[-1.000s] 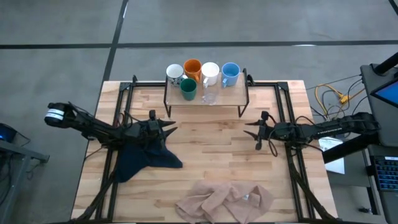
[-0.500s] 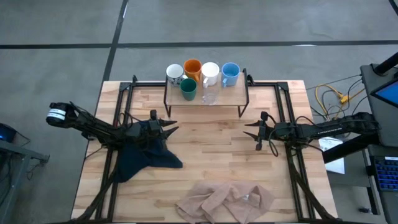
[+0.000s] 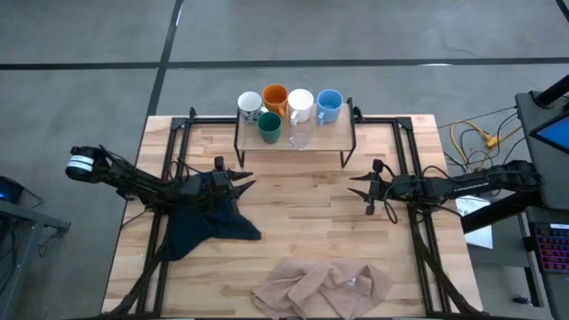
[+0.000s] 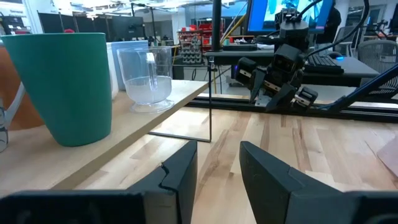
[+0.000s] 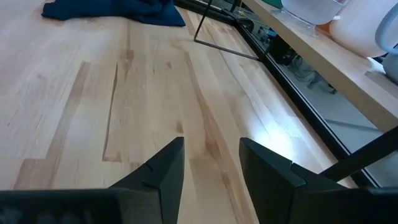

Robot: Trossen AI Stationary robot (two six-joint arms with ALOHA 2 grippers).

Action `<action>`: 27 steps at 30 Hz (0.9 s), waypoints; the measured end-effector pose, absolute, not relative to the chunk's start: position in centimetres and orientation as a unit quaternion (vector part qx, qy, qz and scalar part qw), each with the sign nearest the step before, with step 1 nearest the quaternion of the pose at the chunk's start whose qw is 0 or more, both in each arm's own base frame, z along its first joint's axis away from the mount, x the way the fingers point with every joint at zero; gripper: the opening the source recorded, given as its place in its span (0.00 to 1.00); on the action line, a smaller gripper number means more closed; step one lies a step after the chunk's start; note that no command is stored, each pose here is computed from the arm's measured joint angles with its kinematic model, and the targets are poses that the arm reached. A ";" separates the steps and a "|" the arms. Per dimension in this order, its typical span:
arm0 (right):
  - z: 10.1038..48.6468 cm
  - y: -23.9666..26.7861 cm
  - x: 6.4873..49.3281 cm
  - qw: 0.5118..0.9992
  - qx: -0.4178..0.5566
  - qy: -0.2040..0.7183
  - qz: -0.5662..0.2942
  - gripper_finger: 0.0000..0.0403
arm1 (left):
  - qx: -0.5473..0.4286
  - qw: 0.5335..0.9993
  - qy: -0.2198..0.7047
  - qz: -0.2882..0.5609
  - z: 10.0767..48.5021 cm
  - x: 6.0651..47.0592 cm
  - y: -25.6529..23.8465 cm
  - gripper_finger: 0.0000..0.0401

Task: Stack small to large cups/mugs on shelf
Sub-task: Return to Home Position

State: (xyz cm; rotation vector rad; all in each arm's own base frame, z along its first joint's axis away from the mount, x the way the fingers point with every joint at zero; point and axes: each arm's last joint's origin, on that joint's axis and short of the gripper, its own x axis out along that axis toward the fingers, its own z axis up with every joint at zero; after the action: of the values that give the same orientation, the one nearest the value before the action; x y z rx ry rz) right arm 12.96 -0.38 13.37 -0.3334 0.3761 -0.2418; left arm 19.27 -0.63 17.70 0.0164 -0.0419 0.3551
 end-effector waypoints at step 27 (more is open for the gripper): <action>13.4 -0.4 13.0 0.961 -0.165 0.186 -0.119 0.37 | 0.003 0.983 -0.038 0.177 18.0 19.2 -0.6 0.27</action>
State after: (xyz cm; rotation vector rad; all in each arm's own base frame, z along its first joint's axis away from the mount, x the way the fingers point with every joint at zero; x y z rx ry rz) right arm 12.96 -0.38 13.37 -0.3337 0.3778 -0.2411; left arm 19.25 -0.62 18.04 0.0068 -0.0767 0.3559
